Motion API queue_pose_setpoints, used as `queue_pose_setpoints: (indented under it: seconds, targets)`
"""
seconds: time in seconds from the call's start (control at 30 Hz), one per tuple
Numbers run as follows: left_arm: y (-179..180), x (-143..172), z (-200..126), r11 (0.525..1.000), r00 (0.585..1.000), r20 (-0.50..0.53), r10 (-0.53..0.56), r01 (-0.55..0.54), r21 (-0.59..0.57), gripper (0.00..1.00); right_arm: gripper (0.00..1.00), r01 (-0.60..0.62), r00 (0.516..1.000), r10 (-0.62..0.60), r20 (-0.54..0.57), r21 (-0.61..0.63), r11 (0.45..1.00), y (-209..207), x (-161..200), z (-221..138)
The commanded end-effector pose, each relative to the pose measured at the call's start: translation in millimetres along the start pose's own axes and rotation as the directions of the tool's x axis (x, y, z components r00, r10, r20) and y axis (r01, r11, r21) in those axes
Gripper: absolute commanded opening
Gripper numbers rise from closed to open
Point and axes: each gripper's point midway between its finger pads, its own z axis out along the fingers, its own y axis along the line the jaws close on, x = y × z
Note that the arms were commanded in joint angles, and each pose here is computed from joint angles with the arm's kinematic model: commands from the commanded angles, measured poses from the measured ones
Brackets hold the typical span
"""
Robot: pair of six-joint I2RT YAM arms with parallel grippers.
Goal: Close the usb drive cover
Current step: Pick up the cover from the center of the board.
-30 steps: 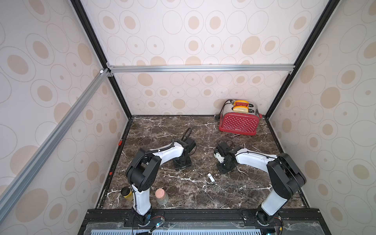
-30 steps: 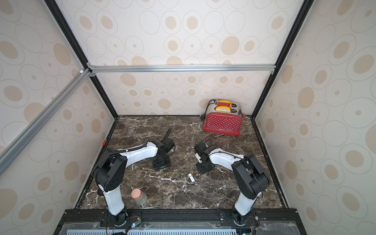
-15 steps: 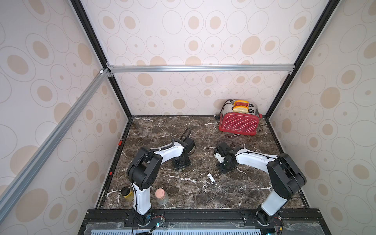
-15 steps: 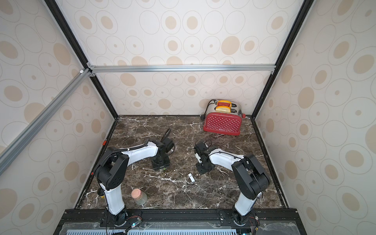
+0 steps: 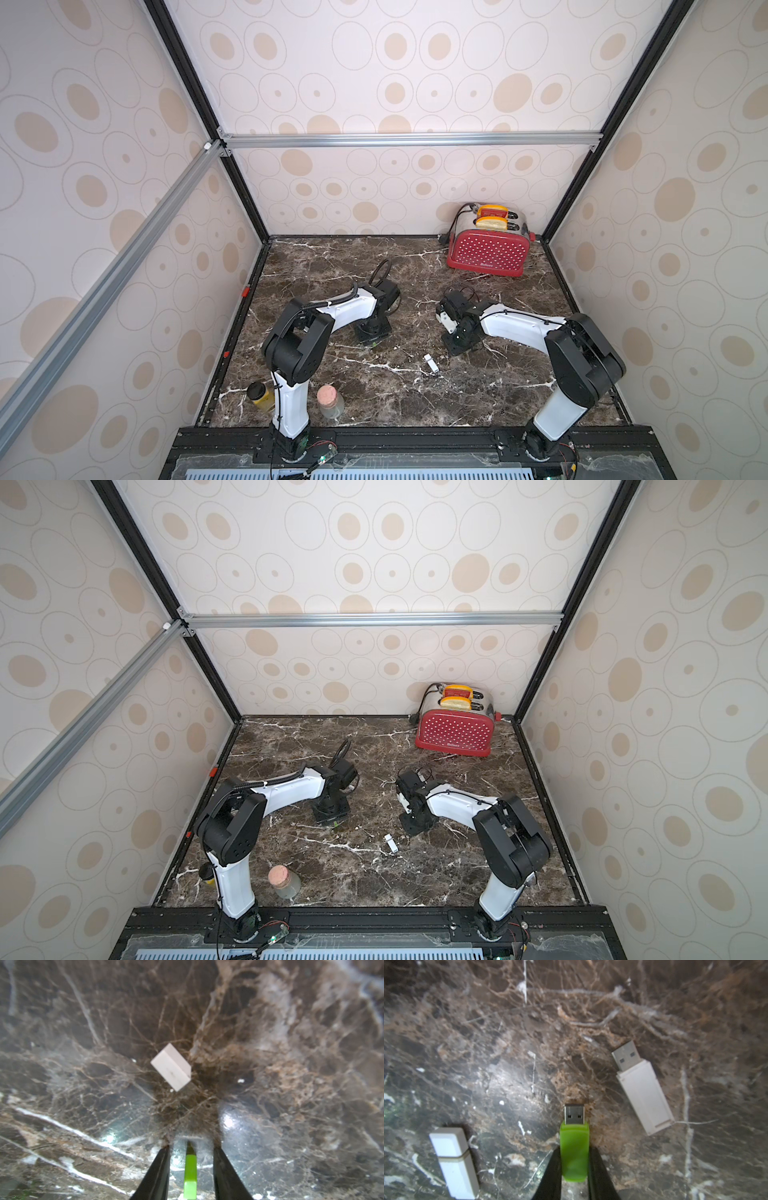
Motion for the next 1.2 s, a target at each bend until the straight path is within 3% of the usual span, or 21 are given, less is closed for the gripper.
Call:
queue_pose_setpoints:
  seconds: [0.0,1.17]
  targets:
    - [4.6,-0.9,8.5,0.999,1.0,-0.008,-0.029,0.029,-0.019,0.35,0.16,0.018,0.997,-0.019,-0.076,-0.019,1.0,6.9,21.6,16.0]
    - [11.6,9.7,15.0,1.0,0.999,-0.036,-0.01,0.009,-0.015,0.14,0.11,0.032,0.994,-0.035,-0.102,-0.025,0.999,12.1,27.6,22.3]
